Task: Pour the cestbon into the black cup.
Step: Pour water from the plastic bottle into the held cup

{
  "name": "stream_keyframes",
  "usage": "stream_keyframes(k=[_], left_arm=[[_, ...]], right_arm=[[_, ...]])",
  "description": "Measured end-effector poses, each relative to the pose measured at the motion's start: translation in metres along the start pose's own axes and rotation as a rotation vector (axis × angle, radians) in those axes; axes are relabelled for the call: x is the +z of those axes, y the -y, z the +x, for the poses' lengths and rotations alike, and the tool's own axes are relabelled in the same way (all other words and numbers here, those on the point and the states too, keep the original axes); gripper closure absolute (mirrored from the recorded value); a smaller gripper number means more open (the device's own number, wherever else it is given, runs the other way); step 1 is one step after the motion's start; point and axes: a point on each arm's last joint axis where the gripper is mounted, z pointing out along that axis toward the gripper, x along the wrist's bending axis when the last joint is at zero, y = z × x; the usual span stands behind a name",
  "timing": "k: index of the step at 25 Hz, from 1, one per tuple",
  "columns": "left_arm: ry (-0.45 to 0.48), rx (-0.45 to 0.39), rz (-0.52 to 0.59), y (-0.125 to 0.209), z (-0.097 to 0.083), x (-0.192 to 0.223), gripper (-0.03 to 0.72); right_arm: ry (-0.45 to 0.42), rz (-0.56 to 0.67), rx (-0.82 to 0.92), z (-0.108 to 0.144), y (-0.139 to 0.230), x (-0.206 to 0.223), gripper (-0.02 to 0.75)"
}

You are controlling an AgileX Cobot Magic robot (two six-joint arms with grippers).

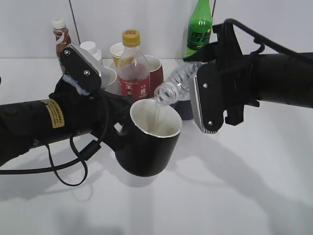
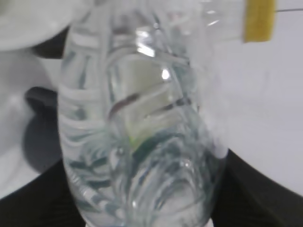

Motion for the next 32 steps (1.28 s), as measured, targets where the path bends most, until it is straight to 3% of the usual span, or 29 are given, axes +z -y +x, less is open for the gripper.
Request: stream_keyframes(k=[5, 32], left_arm=[[0.001, 0.001, 0.000, 0.0000, -0.0001, 0.0000, 0.648], [0.001, 0.002, 0.000, 0.0000, -0.0001, 0.0000, 0.648]], right_arm=[[0.054, -0.009, -0.021, -0.0050, -0.0009, -0.0001, 0.253], [0.064, 0.001, 0.001, -0.0060, 0.0000, -0.0002, 0.253]])
